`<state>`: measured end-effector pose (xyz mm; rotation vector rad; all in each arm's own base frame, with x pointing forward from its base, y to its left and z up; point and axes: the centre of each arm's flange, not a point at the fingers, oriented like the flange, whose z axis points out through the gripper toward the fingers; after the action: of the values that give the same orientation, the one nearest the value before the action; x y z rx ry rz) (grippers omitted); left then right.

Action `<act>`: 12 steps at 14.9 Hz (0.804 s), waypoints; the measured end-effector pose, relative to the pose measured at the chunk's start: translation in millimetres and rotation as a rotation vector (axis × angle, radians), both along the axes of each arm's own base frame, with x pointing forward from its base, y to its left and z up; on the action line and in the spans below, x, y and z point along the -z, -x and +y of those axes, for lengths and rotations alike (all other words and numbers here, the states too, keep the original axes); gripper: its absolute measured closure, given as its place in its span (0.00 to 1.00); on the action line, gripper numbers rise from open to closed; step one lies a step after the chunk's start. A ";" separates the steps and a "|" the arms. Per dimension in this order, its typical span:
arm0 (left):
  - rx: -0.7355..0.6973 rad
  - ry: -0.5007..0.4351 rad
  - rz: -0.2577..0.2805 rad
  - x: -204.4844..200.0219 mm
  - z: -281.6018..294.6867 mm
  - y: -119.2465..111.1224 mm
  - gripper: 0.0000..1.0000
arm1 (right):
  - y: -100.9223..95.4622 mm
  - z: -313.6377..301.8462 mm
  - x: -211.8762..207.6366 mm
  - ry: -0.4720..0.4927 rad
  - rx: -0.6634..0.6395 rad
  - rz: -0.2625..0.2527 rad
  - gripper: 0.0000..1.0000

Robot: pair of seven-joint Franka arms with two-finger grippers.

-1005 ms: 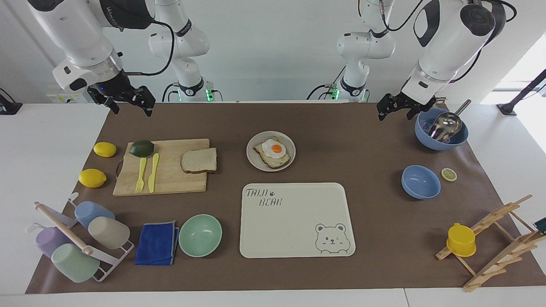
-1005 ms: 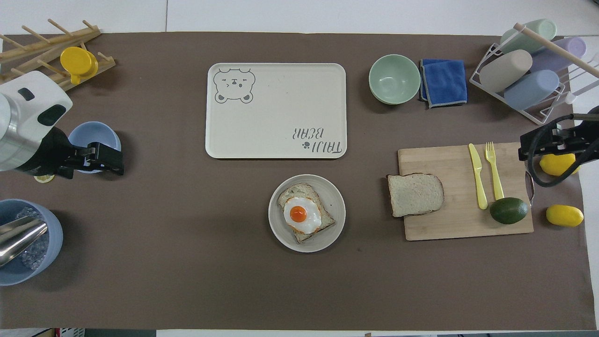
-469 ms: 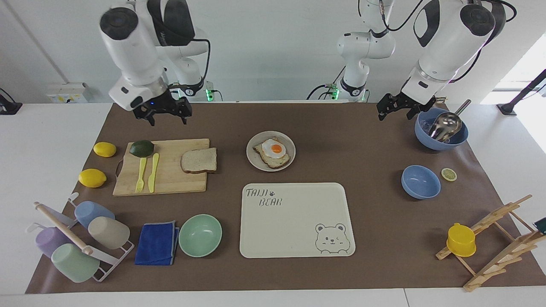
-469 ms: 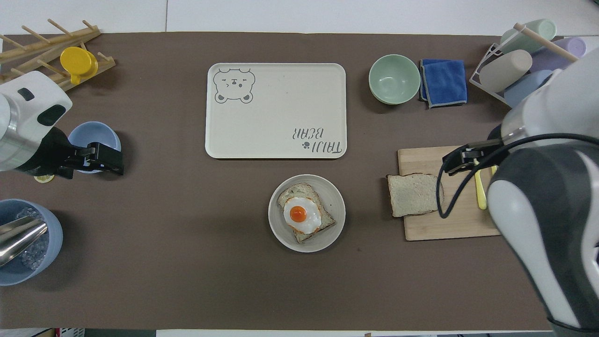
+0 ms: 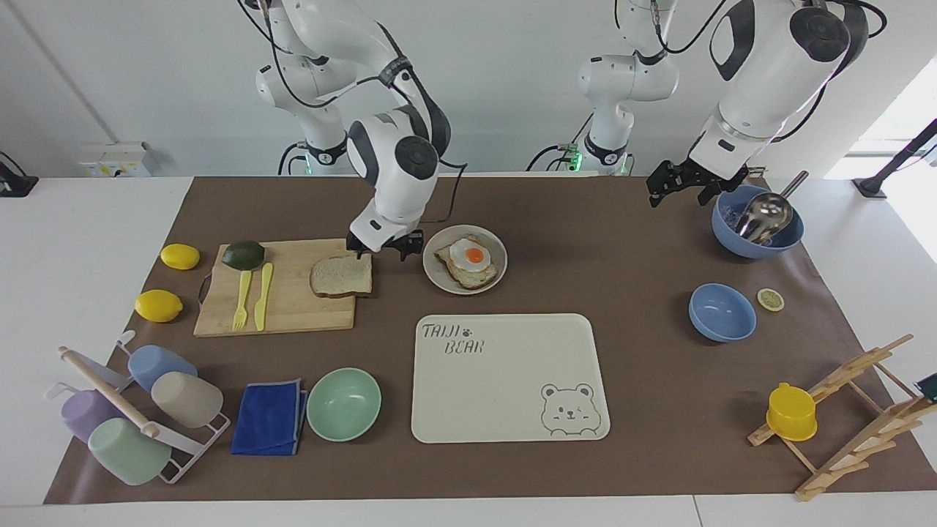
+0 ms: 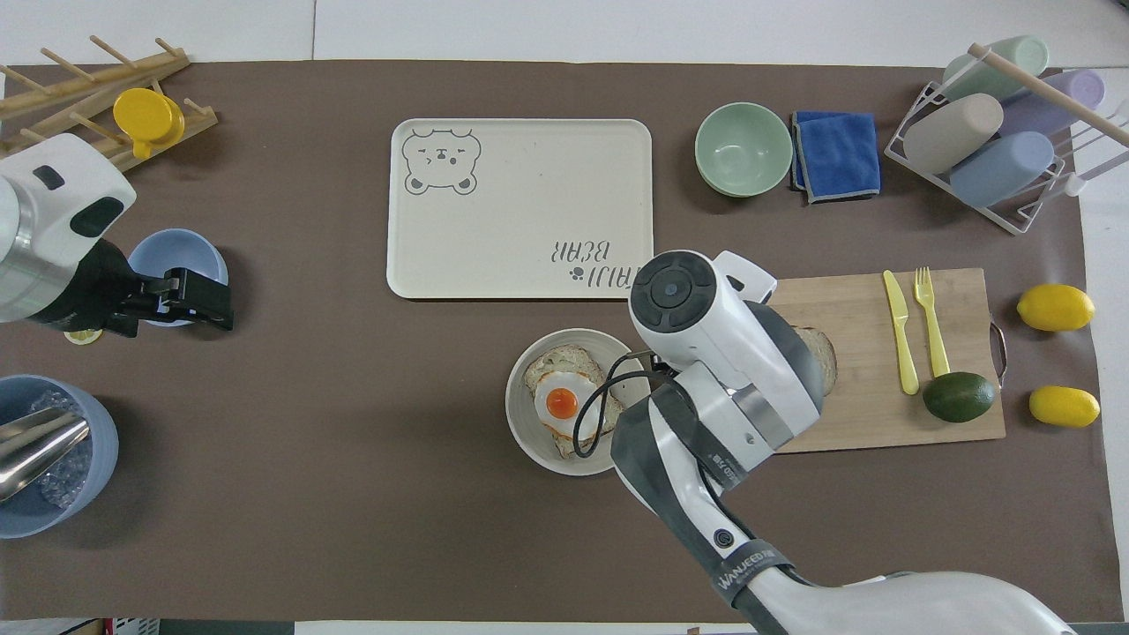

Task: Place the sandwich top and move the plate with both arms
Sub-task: 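Grasp the bread slice on the cutting board with the right gripper, then carry the bread slice with the right gripper over the egg toast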

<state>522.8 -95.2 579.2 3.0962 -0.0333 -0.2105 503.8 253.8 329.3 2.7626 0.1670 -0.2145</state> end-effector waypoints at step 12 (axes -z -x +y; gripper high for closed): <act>0.000 0.000 0.000 0.0 0.0 0.0 0.00 | 13.5 -22.8 50.5 0.153 -0.130 0.004 0.03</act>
<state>522.8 -95.1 579.2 3.0962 -0.0331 -0.2104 490.3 231.0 278.8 2.5886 0.3168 -0.1901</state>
